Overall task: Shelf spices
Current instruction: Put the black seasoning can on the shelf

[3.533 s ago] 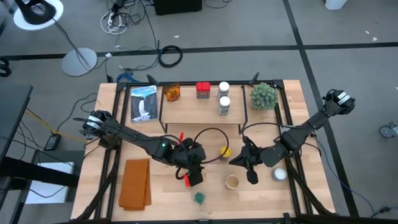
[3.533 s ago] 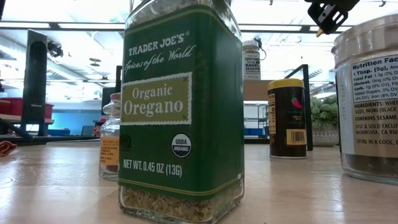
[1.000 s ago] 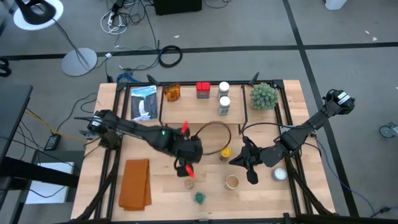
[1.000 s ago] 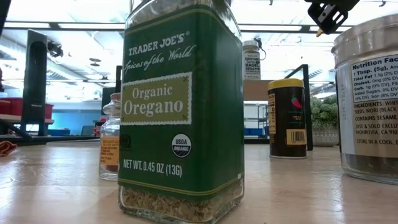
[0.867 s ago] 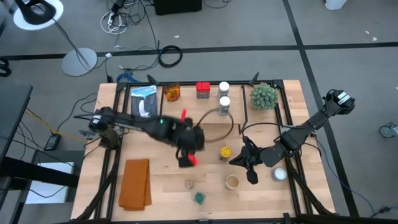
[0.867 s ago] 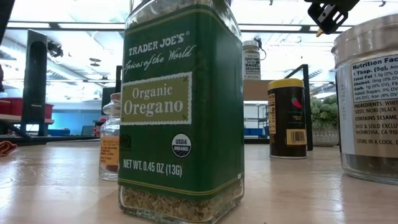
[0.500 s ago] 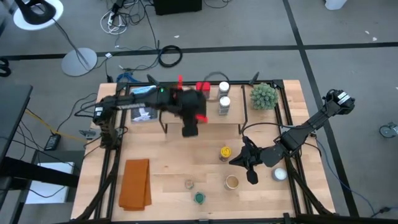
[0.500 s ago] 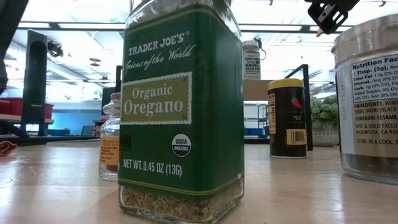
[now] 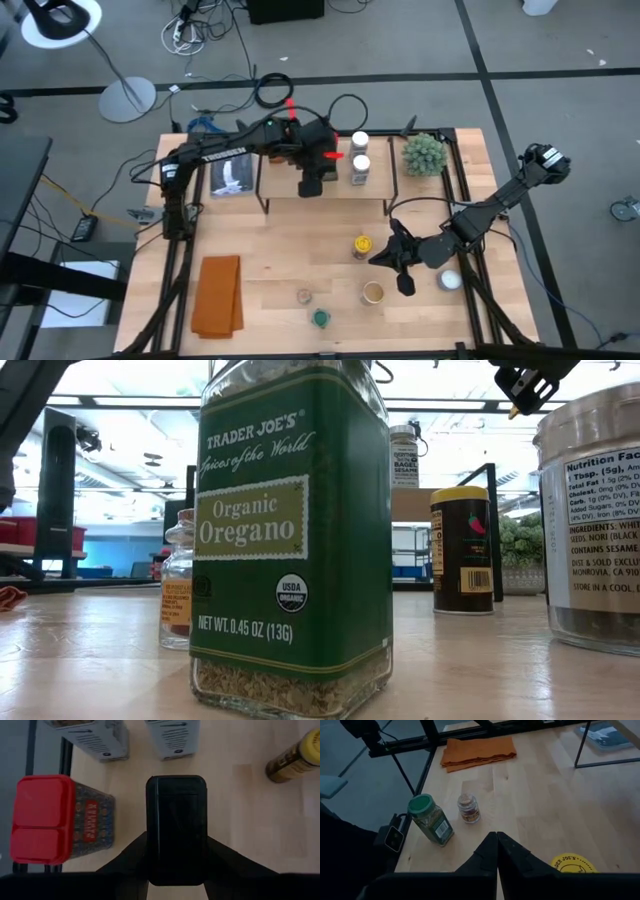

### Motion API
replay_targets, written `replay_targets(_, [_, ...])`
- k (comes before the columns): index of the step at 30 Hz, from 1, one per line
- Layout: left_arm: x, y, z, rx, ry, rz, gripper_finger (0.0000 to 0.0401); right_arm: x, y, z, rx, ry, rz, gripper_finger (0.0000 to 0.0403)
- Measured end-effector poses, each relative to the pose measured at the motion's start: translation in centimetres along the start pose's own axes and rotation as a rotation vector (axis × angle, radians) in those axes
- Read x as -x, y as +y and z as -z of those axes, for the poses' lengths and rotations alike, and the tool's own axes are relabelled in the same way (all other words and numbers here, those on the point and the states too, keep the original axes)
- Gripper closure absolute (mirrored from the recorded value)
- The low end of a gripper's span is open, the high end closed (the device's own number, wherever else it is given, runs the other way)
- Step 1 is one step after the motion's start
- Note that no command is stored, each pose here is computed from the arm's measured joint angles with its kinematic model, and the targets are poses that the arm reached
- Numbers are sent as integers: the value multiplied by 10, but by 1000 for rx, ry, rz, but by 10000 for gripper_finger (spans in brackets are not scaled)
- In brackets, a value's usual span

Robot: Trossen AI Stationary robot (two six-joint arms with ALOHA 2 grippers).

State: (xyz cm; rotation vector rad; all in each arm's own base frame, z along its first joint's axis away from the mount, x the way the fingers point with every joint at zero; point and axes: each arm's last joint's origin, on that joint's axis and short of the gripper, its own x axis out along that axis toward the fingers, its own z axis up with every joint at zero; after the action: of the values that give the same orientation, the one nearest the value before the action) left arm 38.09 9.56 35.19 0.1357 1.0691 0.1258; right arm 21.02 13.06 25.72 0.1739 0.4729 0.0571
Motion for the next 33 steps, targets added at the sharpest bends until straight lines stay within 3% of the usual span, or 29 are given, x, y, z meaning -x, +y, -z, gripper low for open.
replay_targets(14, [-13,5,-2,9,18,-66,258,0,-1,1,8,13,6,400])
replay_targets(33, [-12,4,-2,50,19,-61,258,0,-1,2,8,17,7,400])
